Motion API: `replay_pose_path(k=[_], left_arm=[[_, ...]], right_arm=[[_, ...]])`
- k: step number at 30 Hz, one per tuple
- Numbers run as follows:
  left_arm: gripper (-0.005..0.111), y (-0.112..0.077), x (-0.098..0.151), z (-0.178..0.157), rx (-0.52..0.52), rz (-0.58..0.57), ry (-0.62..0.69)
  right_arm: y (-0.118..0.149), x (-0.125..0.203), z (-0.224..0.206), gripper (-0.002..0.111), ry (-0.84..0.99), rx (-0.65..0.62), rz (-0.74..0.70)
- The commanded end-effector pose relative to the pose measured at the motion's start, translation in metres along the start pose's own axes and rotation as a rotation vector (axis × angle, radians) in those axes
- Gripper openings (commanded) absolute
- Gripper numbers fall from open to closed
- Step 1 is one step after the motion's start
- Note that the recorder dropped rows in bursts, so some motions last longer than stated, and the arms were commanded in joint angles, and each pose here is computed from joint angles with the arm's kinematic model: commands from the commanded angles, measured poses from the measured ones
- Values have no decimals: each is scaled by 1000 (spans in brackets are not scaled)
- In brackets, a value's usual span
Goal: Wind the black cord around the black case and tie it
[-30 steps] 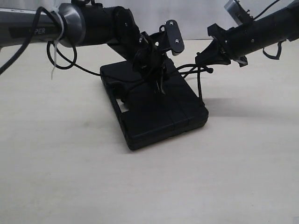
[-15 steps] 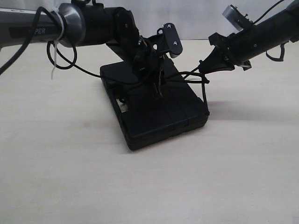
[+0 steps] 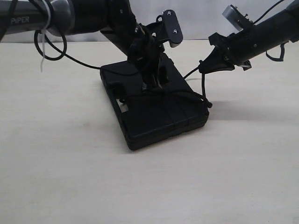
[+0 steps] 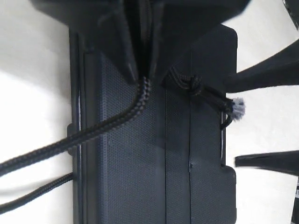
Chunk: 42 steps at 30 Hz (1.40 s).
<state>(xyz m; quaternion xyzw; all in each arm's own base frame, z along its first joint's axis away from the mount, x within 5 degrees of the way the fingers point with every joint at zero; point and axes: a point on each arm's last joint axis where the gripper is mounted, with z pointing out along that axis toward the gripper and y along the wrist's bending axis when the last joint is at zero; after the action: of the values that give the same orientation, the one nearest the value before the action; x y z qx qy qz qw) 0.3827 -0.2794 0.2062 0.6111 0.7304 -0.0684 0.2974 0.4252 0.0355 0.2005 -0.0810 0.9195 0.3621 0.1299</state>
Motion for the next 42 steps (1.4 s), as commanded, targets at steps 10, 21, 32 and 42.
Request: replay_pose_path(k=[10,21,32,42], left_arm=[[60,-56,-25,-32,607,-272,-85],[39,-89,-47,19,552,-659,-37],[47,-73,-31,81,294,-847,-137],[6,-72,-30,81,277,-763,-147]], right_arm=[[-1,-1,-2,4,-13,8,-12],[-1,-1,-2,4,-11,7,-12],[1,0,-2,4,-1,-12,-8],[1,0,-2,4,7,-17,-8]])
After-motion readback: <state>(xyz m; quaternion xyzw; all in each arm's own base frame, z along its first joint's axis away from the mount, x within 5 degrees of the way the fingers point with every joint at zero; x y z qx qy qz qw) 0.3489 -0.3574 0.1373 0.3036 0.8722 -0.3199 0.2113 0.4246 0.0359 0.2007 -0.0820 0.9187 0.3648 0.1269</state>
